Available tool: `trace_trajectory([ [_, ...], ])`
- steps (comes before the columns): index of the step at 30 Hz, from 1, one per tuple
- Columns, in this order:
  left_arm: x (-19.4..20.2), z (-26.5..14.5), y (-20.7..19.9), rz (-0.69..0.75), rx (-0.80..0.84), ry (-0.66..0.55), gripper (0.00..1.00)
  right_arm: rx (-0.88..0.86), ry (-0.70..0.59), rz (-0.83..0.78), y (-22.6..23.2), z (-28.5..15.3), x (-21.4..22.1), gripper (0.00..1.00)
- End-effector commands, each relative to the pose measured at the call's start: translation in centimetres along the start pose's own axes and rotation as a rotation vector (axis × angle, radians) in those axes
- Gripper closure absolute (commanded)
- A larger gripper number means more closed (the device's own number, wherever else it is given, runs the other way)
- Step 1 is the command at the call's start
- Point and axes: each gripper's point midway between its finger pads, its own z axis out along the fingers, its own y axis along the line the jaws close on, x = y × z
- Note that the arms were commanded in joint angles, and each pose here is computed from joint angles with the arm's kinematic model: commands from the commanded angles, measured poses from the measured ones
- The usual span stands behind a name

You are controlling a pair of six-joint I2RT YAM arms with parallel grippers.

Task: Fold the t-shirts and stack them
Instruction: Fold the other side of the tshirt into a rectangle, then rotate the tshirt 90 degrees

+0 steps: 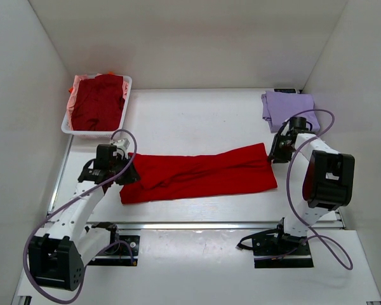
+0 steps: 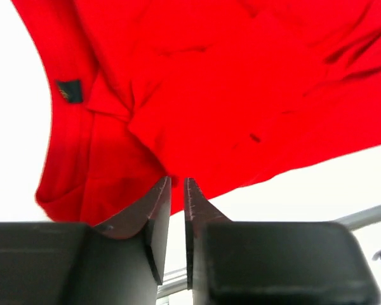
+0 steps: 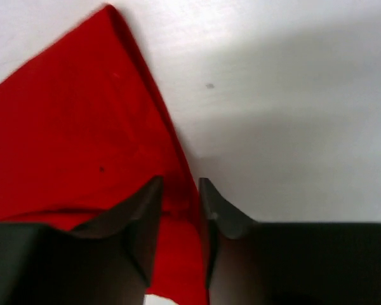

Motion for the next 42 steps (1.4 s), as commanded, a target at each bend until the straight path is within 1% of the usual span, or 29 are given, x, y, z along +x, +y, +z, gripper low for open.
trace_trajectory([
  [1, -2.3, -1.3, 0.3, -0.026, -0.042, -0.109, 0.72, 0.078, -0.008, 0.027, -0.6, -1.7, -0.4, 0.69],
  [2, -2.6, -1.4, 0.4, -0.033, -0.046, -0.124, 0.67, 0.085, -0.013, 0.010, -0.2, -1.9, -0.3, 0.62],
  [3, -2.8, -1.6, 0.3, -0.034, -0.052, -0.131, 0.64, 0.101, -0.048, -0.005, -0.1, -2.6, -0.9, 0.52],
  [4, -3.1, -1.6, 0.3, -0.036, -0.063, -0.138, 0.63, 0.097, -0.077, -0.024, 0.6, -3.4, -1.3, 0.46],
  [5, -3.1, -1.7, 0.0, -0.031, -0.051, -0.131, 0.63, 0.078, -0.106, -0.059, 1.5, -3.8, -1.9, 0.46],
  [6, -3.2, -1.5, -0.1, -0.031, -0.050, -0.130, 0.63, 0.053, -0.144, -0.090, 2.3, -4.2, -2.6, 0.49],
  [7, -2.8, -0.9, -0.3, -0.042, -0.039, -0.105, 0.64, 0.031, -0.181, -0.109, 3.0, -4.6, -3.4, 0.57],
  [8, -2.7, -0.6, -0.8, -0.039, -0.026, -0.098, 0.66, 0.004, -0.195, -0.143, 4.0, -4.7, -3.7, 0.81],
  [9, -2.3, -0.2, -1.4, -0.040, -0.010, -0.088, 0.66, -0.023, -0.221, -0.172, 4.7, -4.6, -4.4, 0.96],
  [10, -1.9, 0.1, -1.7, -0.065, -0.005, -0.077, 0.66, -0.037, -0.228, -0.189, 5.3, -4.3, -5.2, 1.00],
  [12, -0.9, 1.2, -2.9, -0.071, 0.024, -0.049, 0.69, -0.061, -0.202, -0.218, 6.3, -3.5, -5.7, 1.00],
  [15, 0.9, 2.7, -3.0, -0.127, 0.014, -0.007, 0.73, -0.079, -0.134, -0.246, 7.3, -1.1, -6.2, 1.00],
  [16, 1.7, 3.4, -2.6, -0.153, -0.013, 0.018, 0.74, -0.077, -0.082, -0.241, 7.3, 0.1, -5.6, 1.00],
  [17, 1.8, 3.7, -2.4, -0.151, -0.031, 0.013, 0.75, -0.084, -0.068, -0.240, 7.5, 0.8, -5.8, 1.00],
  [19, 2.8, 4.4, -2.1, -0.126, -0.082, 0.046, 0.76, -0.087, -0.019, -0.234, 8.4, 2.2, -4.7, 1.00],
  [21, 3.2, 5.2, -1.6, -0.108, -0.136, 0.077, 0.76, -0.076, 0.041, -0.213, 8.0, 3.5, -3.2, 1.00],
  [24, 4.4, 7.3, -0.7, -0.076, -0.211, 0.183, 0.77, -0.050, 0.104, -0.150, 7.6, 4.5, -1.1, 1.00],
  [28, 1.8, 10.6, -1.1, -0.061, -0.252, 0.176, 0.80, 0.005, 0.155, -0.049, 6.5, 4.4, 1.5, 1.00],
  [30, -1.6, 12.4, -2.6, -0.059, -0.229, 0.135, 0.81, 0.032, 0.175, 0.005, 6.0, 4.2, 3.6, 1.00],
  [31, -1.6, 13.6, -2.2, -0.061, -0.248, 0.166, 0.81, 0.046, 0.180, 0.009, 6.1, 4.0, 4.0, 1.00],
  [32, -3.9, 14.0, -3.4, -0.049, -0.228, 0.147, 0.81, 0.075, 0.181, 0.031, 6.0, 3.8, 4.8, 1.00],
  [33, -5.3, 15.4, -4.1, -0.029, -0.224, 0.165, 0.81, 0.097, 0.189, 0.044, 6.2, 3.4, 5.6, 1.00],
  [34, -5.0, 17.0, -3.9, -0.014, -0.230, 0.213, 0.81, 0.116, 0.201, 0.054, 6.1, 3.0, 6.4, 1.00],
  [35, -7.7, 17.5, -5.0, -0.002, -0.219, 0.182, 0.81, 0.116, 0.205, 0.070, 6.8, 2.9, 6.9, 1.00],
  [37, -10.9, 20.3, -6.4, 0.029, -0.196, 0.182, 0.83, 0.118, 0.200, 0.097, 7.4, 2.2, 8.1, 1.00],
  [39, -12.5, 22.1, -7.0, 0.046, -0.186, 0.219, 0.84, 0.113, 0.187, 0.124, 8.8, 1.6, 9.5, 1.00],
  [40, -11.7, 24.0, -6.2, 0.059, -0.203, 0.264, 0.84, 0.105, 0.171, 0.136, 9.2, 1.2, 10.0, 1.00],
  [41, -12.8, 25.3, -6.8, 0.084, -0.203, 0.273, 0.85, 0.092, 0.160, 0.148, 10.0, 0.9, 10.8, 1.00],
  [42, -15.7, 24.8, -8.8, 0.105, -0.182, 0.230, 0.85, 0.078, 0.163, 0.165, 11.1, 0.7, 11.6, 1.00],
])
